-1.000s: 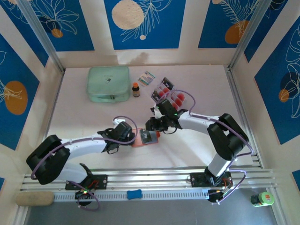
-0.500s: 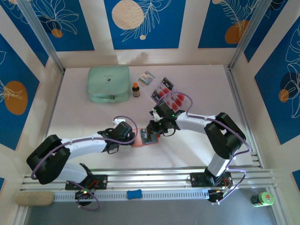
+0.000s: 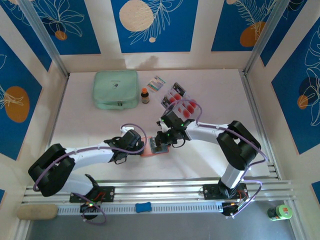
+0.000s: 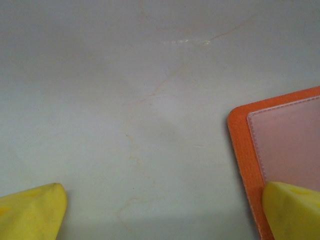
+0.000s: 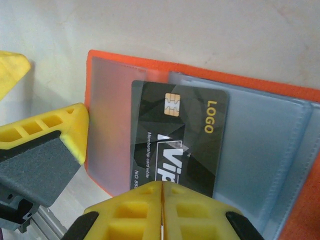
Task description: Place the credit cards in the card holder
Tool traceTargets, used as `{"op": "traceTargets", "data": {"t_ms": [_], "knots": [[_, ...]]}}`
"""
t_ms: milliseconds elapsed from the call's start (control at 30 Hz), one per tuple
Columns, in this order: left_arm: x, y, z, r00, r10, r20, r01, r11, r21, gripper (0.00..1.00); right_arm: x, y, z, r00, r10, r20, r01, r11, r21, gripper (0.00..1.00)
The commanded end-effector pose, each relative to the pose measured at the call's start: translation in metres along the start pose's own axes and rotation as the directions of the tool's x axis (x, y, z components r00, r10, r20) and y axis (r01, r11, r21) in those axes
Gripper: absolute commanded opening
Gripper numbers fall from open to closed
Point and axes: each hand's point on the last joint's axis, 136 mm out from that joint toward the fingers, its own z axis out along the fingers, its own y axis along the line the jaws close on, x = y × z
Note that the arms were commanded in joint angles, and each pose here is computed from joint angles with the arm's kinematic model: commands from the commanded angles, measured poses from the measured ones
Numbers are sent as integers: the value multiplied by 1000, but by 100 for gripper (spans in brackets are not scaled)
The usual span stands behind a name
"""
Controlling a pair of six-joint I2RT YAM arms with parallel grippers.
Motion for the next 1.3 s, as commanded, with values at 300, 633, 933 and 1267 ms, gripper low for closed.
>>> {"op": "traceTargets", "data": {"t_ms": [300, 633, 933, 1267], "knots": [[2, 1, 3, 1000, -6, -9, 6, 1000, 6, 100, 1, 4, 22, 999, -7, -44, 7, 1000, 17, 5], [3, 1, 3, 1000, -7, -10, 7, 1000, 7, 100, -6, 5, 30, 999, 28, -35, -27, 1000, 13, 2], [3, 1, 3, 1000, -9, -9, 9, 1000, 8, 100, -14, 17, -2, 999, 7, 35, -6, 1000, -12, 2], [4, 2, 4, 1000, -7, -11, 7, 1000, 3, 100, -15, -3, 2, 1000, 11, 14, -12, 1000, 18, 1]]}}
